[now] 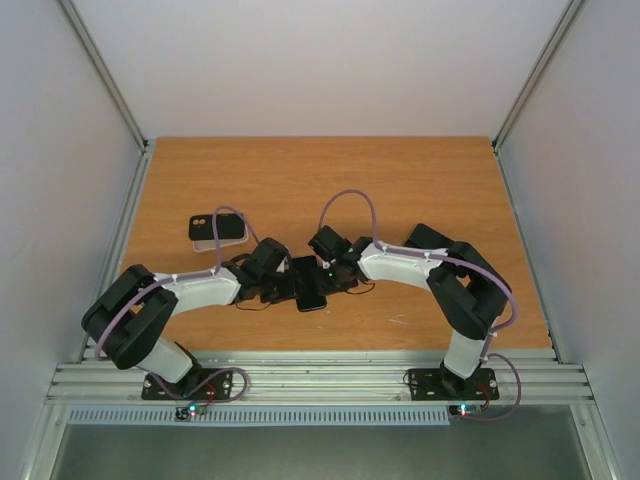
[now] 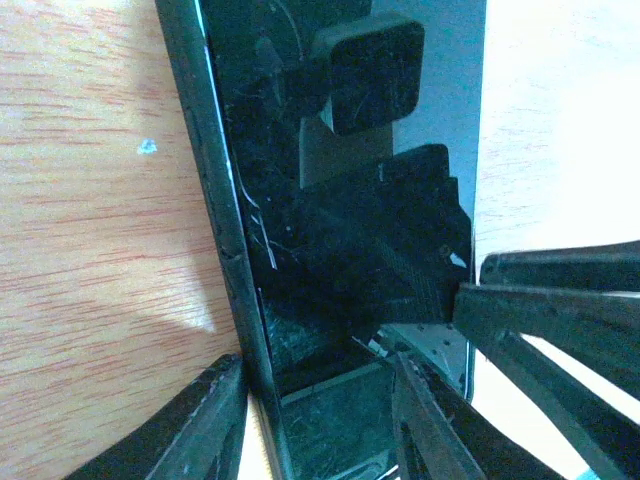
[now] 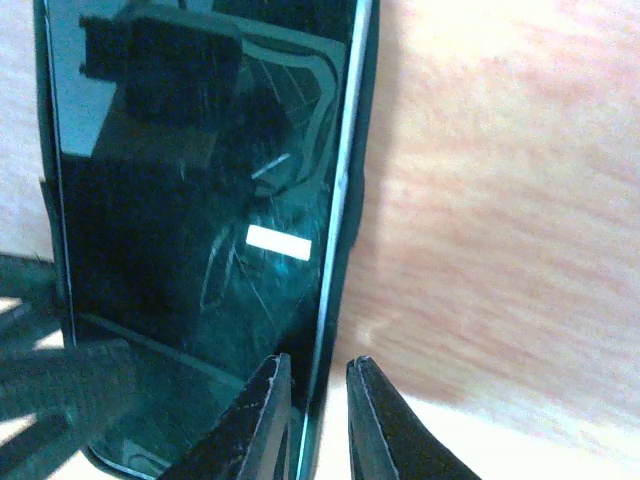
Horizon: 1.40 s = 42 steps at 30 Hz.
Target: Put the phone into the phone case
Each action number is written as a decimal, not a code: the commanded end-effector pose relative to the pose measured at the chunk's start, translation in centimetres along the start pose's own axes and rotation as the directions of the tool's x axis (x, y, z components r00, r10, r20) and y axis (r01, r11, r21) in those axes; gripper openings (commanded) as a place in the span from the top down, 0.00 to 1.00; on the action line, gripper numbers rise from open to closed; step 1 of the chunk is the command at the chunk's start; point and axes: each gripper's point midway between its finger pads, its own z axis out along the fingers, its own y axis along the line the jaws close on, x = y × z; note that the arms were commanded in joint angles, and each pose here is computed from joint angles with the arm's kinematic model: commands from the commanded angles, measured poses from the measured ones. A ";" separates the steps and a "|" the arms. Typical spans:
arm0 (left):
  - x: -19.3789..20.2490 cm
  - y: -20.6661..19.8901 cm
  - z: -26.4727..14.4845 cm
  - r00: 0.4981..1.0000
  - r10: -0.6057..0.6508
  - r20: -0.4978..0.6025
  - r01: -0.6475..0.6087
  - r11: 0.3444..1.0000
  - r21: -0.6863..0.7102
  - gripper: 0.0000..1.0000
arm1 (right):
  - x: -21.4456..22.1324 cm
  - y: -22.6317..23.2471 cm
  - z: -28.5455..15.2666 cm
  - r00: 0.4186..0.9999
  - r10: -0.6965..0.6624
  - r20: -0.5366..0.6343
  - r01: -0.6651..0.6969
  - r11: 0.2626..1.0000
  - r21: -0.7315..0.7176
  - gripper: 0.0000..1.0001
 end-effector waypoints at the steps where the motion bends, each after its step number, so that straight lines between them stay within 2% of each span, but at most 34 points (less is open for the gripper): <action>1: 2.1 3.3 1.1 0.998 -0.005 -0.070 -0.003 0.993 -0.122 0.58 | 11.3 -7.0 2.3 0.937 0.028 -0.347 0.057 0.972 0.230 0.81; 18: 3.5 3.5 1.1 0.997 0.017 -0.078 -0.028 0.989 -0.145 0.58 | 15.1 -6.9 2.0 0.906 0.018 -0.423 0.093 0.966 0.242 0.81; 29: 3.8 4.9 1.7 0.996 0.011 -0.086 -0.028 0.980 -0.197 0.60 | 15.3 -8.7 2.1 0.910 0.052 -0.410 0.096 0.939 0.332 0.85; 31: 3.5 4.7 1.4 0.997 0.008 -0.070 -0.021 0.982 -0.189 0.59 | 14.9 -8.1 2.5 0.914 0.040 -0.404 0.096 0.946 0.309 0.86; 35: 1.8 3.9 0.1 1.000 -0.010 -0.023 0.007 0.990 -0.140 0.55 | 11.9 -4.6 1.5 0.955 -0.036 -0.294 0.084 0.985 0.153 0.85; 39: -0.3 2.1 -1.2 1.000 0.014 -0.001 -0.014 0.996 -0.092 0.49 | 7.3 -2.2 -1.7 0.983 -0.096 -0.155 0.104 0.993 0.047 0.77; 42: -1.9 1.2 -1.7 1.000 0.009 0.016 -0.008 0.998 -0.062 0.48 | 4.6 -0.8 -3.8 0.989 -0.121 -0.085 0.117 0.992 -0.052 0.72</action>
